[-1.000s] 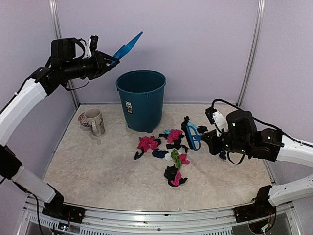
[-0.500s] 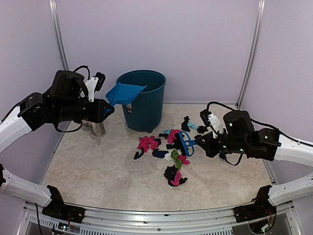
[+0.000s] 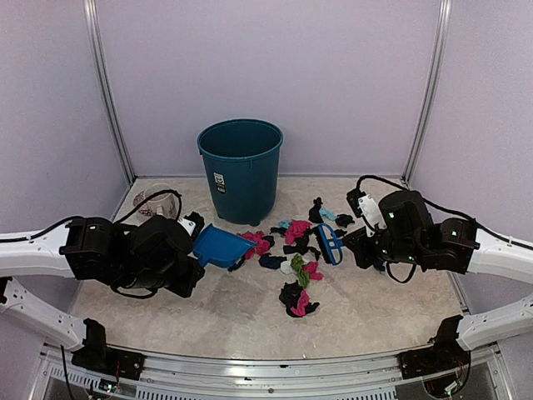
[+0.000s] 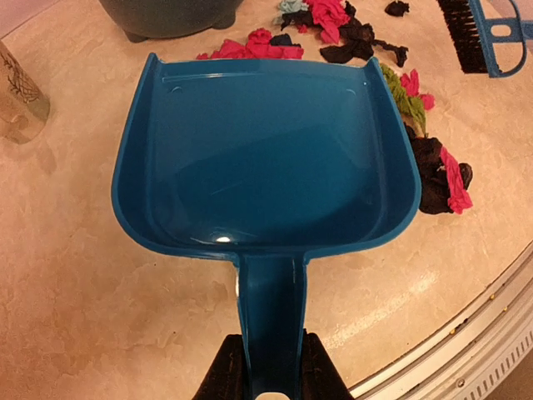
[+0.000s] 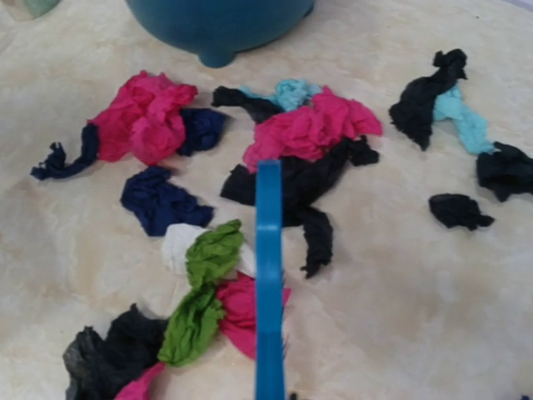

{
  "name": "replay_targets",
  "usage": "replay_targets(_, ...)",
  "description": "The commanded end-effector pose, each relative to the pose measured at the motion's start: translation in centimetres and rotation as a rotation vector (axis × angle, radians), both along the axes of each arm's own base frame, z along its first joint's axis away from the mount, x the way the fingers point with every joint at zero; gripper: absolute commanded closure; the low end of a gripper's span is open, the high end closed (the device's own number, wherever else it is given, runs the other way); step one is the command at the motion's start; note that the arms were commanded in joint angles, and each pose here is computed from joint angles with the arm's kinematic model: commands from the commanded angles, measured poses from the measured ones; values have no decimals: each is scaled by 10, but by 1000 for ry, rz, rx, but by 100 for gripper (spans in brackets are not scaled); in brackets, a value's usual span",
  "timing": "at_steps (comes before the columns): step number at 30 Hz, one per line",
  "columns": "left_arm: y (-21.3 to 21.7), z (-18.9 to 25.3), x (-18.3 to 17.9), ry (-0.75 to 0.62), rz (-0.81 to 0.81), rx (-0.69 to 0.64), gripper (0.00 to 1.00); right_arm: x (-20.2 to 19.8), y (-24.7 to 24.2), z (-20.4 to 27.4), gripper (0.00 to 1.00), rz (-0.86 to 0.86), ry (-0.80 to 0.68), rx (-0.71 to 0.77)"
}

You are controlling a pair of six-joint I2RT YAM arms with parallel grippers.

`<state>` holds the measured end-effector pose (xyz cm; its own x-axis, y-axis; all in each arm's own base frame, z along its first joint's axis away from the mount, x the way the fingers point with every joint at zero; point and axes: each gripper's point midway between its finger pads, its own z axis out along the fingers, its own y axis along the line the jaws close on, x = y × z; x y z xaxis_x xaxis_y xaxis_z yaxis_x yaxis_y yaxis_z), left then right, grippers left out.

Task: Sweep away the paper scraps from the table
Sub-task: Sweep the paper scraps at the center of the board.

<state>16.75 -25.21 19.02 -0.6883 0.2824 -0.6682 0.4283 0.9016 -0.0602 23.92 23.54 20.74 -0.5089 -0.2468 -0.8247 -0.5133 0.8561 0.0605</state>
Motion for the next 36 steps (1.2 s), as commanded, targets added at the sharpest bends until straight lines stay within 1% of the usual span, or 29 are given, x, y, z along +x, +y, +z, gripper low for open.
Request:
replay_targets(1,-9,-20,-13,36,50,-67,100,3,-8,20,100,-41,-35,27)
replay_targets(4,-17,-40,-29,65,6,-65,100,2,-9,20,100,-42,-33,25)
replay_targets(8,-24,-73,-48,108,-27,-13,100,0,-10,19,100,-45,-31,36)
replay_targets(13,-40,-105,-67,117,-81,46,100,0,-10,13,100,-44,-22,40)
replay_targets(17,-51,-127,-74,120,-110,77,100,-1,-7,12,100,-36,-17,53)
replay_targets(22,-53,-146,-77,131,-123,118,100,-4,6,12,100,16,2,82)
replay_targets(28,-46,-153,-78,135,-116,145,100,-8,47,24,100,117,10,163)
replay_targets(32,-38,-151,-79,135,-94,146,100,-4,86,33,100,183,22,273)
replay_targets(33,-36,-151,-79,137,-88,151,100,-3,98,31,100,206,45,295)
replay_targets(36,-29,-149,-78,139,-60,160,100,9,126,25,100,194,101,342)
